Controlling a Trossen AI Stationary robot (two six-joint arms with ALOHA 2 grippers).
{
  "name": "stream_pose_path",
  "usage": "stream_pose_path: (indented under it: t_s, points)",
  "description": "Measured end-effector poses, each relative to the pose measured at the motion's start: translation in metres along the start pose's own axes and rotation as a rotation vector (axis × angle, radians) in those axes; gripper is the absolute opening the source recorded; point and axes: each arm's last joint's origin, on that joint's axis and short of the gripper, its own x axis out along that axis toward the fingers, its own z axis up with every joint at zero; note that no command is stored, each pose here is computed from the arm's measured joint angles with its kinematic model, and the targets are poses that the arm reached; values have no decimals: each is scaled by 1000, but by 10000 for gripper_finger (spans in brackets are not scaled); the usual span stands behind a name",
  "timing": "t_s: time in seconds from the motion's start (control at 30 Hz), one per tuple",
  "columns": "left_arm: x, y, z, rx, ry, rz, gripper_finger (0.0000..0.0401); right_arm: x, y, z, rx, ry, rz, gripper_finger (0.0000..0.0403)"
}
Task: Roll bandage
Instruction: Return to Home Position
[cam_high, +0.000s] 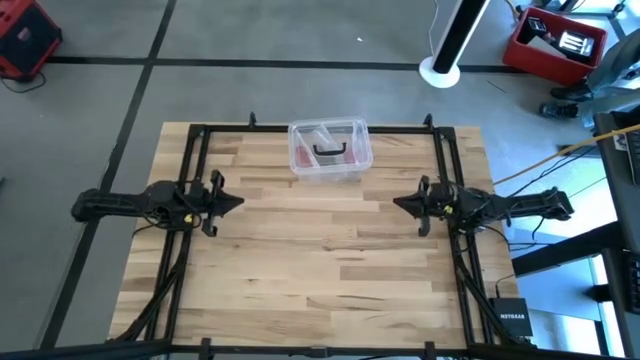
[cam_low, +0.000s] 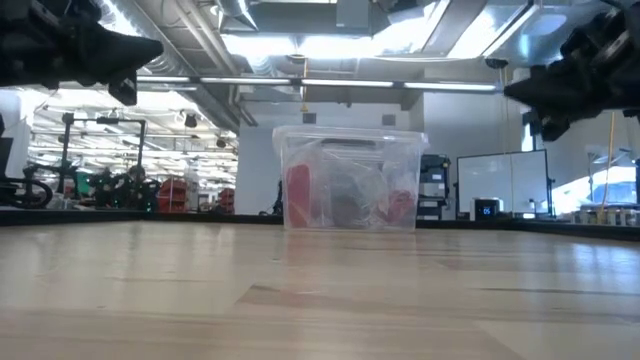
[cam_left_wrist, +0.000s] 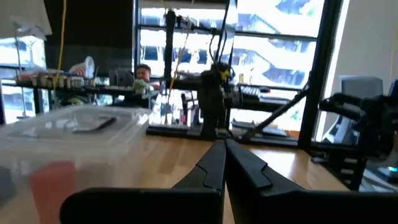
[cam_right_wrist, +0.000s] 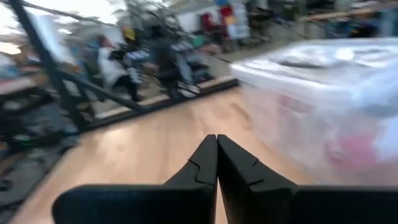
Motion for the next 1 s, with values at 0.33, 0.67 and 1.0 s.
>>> stream_pose_path:
  t_s: [0.33, 0.67, 1.0]
  points:
    - [-1, 1, -14, -18, 146, 10, 0, -5, 3, 3, -14, -17, 140, 14]
    - [-1, 1, -14, -15, 147, 8, 0, -4, 4, 2, -15, -7, 145, 14]
    - [-1, 1, -14, -15, 147, 8, 0, -4, 4, 2, -15, -7, 146, 14]
